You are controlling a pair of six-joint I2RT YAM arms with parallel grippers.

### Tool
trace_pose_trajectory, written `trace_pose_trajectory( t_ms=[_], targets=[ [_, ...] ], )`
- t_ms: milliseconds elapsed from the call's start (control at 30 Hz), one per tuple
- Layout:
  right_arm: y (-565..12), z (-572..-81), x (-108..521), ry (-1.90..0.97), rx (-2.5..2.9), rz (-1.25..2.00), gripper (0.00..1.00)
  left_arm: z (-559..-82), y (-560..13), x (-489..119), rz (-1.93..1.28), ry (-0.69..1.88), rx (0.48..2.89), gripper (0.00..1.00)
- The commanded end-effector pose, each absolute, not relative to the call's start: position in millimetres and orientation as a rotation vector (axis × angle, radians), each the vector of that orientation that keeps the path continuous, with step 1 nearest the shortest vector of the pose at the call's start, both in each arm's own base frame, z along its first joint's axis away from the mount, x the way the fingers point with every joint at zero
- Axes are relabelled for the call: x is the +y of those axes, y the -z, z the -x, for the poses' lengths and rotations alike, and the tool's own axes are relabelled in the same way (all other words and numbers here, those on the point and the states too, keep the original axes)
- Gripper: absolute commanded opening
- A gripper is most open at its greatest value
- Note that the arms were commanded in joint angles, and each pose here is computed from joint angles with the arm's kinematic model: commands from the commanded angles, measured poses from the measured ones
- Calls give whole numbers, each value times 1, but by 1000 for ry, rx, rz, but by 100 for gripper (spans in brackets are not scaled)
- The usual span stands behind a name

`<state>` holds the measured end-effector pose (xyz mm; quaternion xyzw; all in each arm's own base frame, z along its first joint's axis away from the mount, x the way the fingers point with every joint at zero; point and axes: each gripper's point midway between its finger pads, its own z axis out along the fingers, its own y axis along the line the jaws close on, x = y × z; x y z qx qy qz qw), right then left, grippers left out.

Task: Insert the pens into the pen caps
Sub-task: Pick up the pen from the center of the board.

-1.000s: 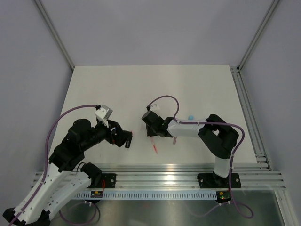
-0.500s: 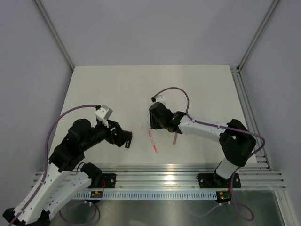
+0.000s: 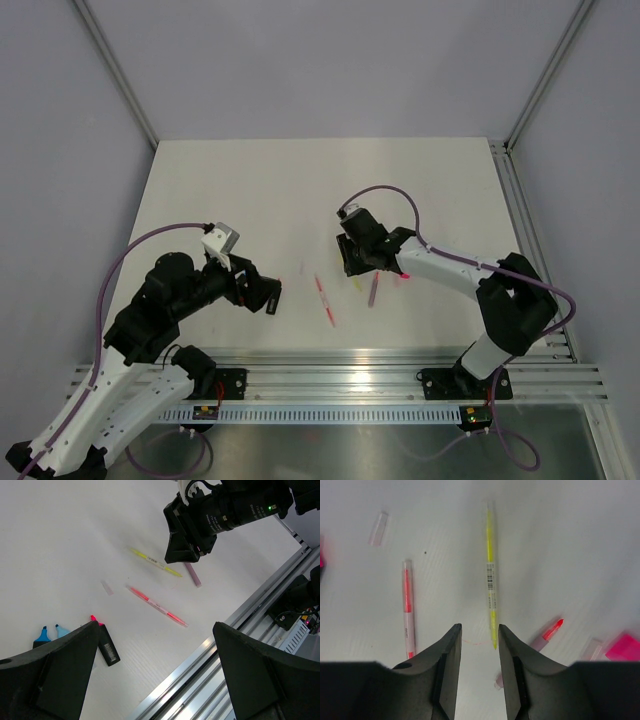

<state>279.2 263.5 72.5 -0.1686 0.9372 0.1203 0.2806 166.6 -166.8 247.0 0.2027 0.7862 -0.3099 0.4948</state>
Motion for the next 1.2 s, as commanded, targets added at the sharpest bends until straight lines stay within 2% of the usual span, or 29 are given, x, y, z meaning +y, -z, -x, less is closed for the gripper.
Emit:
trace_pose_trajectory(
  t_ms=[0,267,833,967,1000,1167],
  targets=[
    [-61,-273,257,-328,2558,544,43,-171,-257,-169,-496,752,1849,99],
    [-35,-280,265,-308,2597,568,42,-172,-255,-169,-494,748,1855,99],
    [-8,-272,259,-273,2670,588,24,-174,-254,-169,-491,742,1862,99],
    [-12,-277,260,-261,2645,590,10,-174,-255,-168,-488,739,1861,99],
    [-18,-281,261,-257,2622,584,4,-174,-255,-168,-487,738,1861,99],
    [-76,-295,269,-327,2464,582,0,-172,-259,-172,-509,765,1850,98]
  ],
)
